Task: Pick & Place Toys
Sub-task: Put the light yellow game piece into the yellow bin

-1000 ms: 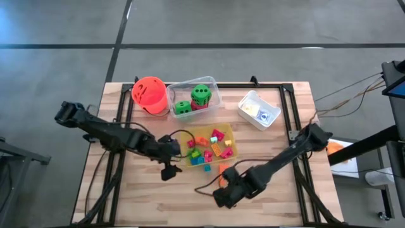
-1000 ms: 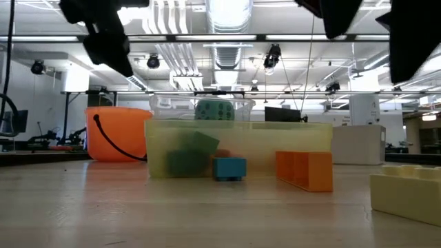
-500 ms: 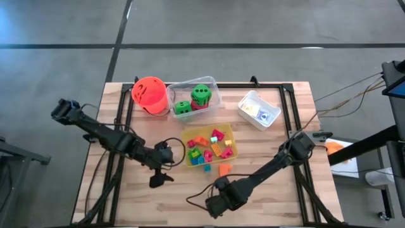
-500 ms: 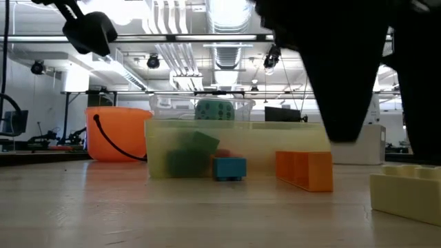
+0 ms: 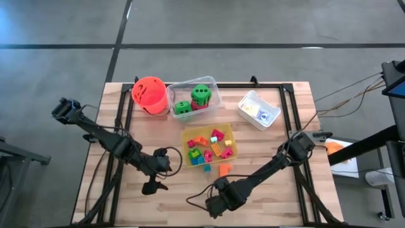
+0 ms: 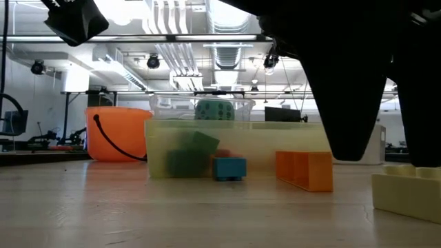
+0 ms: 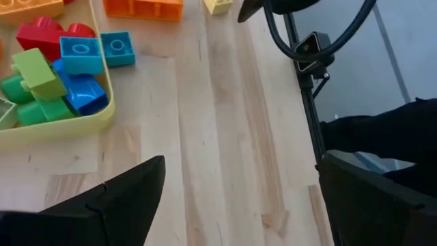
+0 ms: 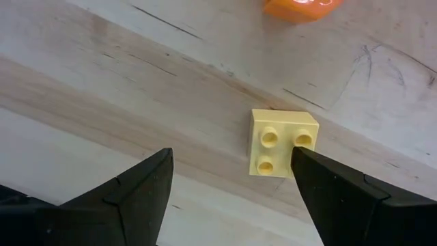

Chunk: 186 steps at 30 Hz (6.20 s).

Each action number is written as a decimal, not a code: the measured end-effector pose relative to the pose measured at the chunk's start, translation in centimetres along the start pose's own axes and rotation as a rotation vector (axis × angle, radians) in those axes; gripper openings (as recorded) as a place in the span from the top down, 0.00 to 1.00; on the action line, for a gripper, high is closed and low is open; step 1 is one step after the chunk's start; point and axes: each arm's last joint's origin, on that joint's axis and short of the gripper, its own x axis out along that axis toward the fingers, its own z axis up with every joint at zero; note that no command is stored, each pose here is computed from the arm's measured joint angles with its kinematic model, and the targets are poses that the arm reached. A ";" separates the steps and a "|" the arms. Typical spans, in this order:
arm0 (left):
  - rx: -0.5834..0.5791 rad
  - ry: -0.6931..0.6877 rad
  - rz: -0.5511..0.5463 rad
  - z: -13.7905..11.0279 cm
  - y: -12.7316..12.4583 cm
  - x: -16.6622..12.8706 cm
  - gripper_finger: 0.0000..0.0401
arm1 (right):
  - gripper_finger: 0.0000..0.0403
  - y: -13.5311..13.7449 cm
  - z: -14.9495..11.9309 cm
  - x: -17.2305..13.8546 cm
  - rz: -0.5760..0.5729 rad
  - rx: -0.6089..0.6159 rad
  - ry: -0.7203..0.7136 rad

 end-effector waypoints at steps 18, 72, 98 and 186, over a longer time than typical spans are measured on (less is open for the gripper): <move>0.012 -0.001 0.001 0.0 0.0 0.0 0.07 | 0.26 0.0 0.5 0.0 -0.012 -0.008 -0.010; 0.004 0.004 0.003 0.0 0.0 0.0 0.07 | 0.35 -1.1 1.2 1.6 -0.032 -0.024 -0.012; 0.006 0.007 0.006 -0.1 0.1 0.0 0.07 | 0.67 -0.3 1.1 -0.6 0.035 -0.118 -0.008; 0.027 0.023 0.005 -0.5 -0.5 0.0 0.07 | 0.67 -9.2 23.1 -2.2 0.040 -0.141 -0.099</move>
